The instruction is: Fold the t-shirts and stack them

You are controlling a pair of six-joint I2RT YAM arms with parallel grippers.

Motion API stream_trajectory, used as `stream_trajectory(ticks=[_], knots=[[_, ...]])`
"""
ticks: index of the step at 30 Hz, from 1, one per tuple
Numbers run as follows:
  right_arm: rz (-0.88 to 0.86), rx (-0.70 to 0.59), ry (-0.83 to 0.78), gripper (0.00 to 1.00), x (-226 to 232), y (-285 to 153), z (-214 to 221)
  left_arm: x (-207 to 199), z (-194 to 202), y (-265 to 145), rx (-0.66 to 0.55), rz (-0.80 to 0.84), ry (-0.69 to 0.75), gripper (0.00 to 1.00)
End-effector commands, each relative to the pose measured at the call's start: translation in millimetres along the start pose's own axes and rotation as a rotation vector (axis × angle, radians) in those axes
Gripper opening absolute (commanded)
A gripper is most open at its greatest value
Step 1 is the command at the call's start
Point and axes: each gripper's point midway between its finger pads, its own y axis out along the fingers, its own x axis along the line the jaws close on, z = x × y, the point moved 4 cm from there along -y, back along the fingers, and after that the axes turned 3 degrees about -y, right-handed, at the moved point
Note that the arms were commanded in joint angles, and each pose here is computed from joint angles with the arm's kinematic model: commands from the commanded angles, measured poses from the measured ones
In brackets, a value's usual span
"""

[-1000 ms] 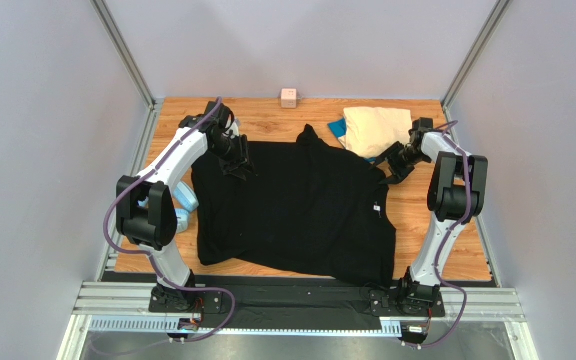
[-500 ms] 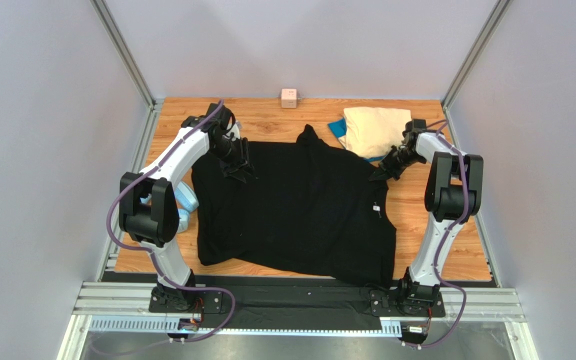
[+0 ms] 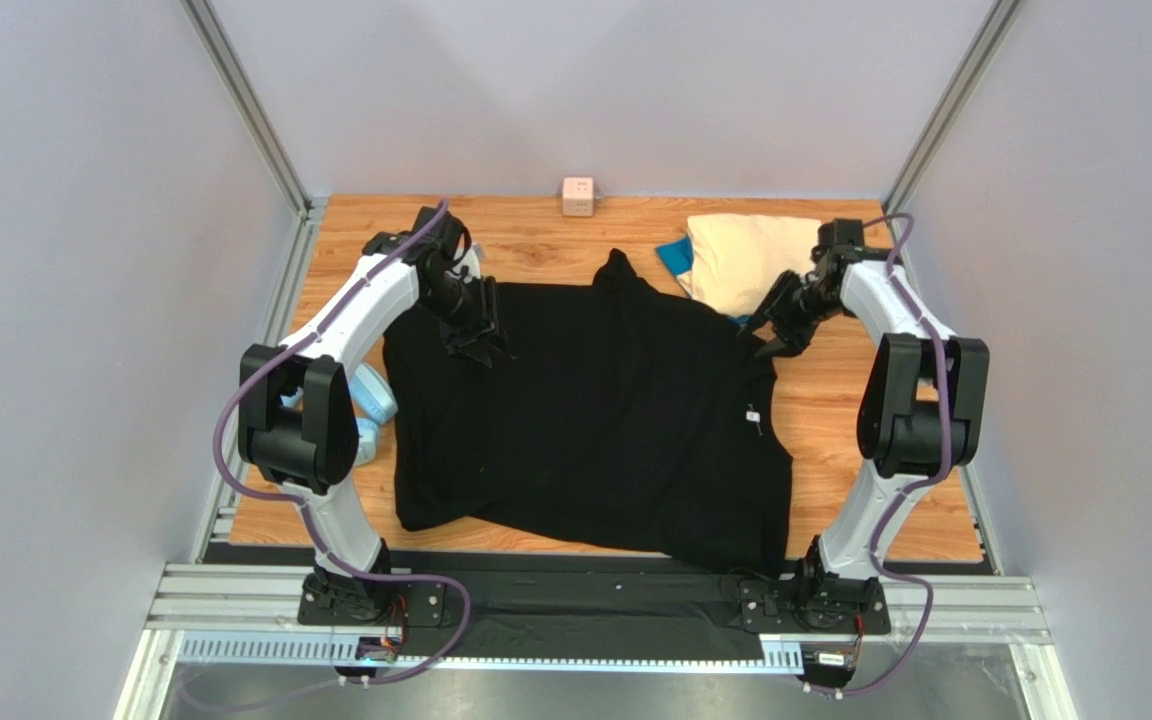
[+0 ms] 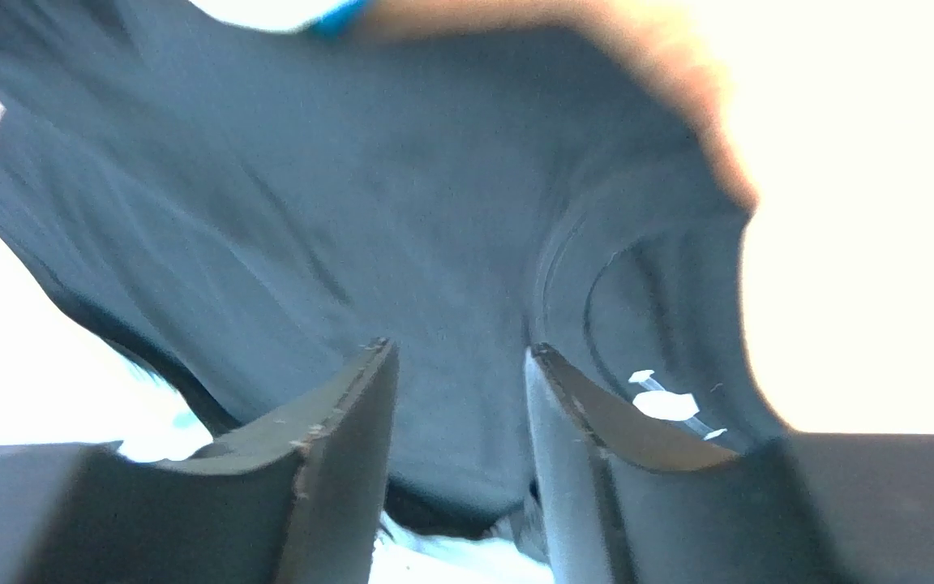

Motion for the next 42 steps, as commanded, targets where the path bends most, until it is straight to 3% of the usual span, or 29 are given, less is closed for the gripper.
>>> stream_trajectory(ticks=[1,7,19,26,27,29,30,37,42], knots=[[0.002,-0.164,-0.002,0.57,1,-14,-60,-6,2,-11,-0.014,0.018,0.042,0.50],[0.021,-0.081,0.047,0.58,-7,14,-78,-1,11,-18,-0.031,0.006,0.042,0.50],[0.030,0.064,0.060,0.60,-30,54,-54,5,20,-18,-0.027,-0.005,0.051,0.50],[-0.062,0.046,0.036,0.44,-13,41,-46,4,17,-14,-0.011,0.004,0.049,0.49],[-0.072,0.046,0.030,0.24,-10,39,-44,4,17,-14,-0.012,0.004,0.049,0.49],[-0.094,0.043,0.003,0.03,-1,34,-39,4,16,-12,-0.007,0.005,0.048,0.49],[-0.098,0.043,-0.009,0.00,2,31,-36,4,17,-12,-0.005,0.002,0.046,0.49],[-0.124,0.027,-0.174,0.00,42,5,-7,5,17,-8,0.004,0.005,0.042,0.49],[-0.099,0.140,-0.219,0.00,49,9,30,5,15,-6,0.004,0.005,0.040,0.49]])
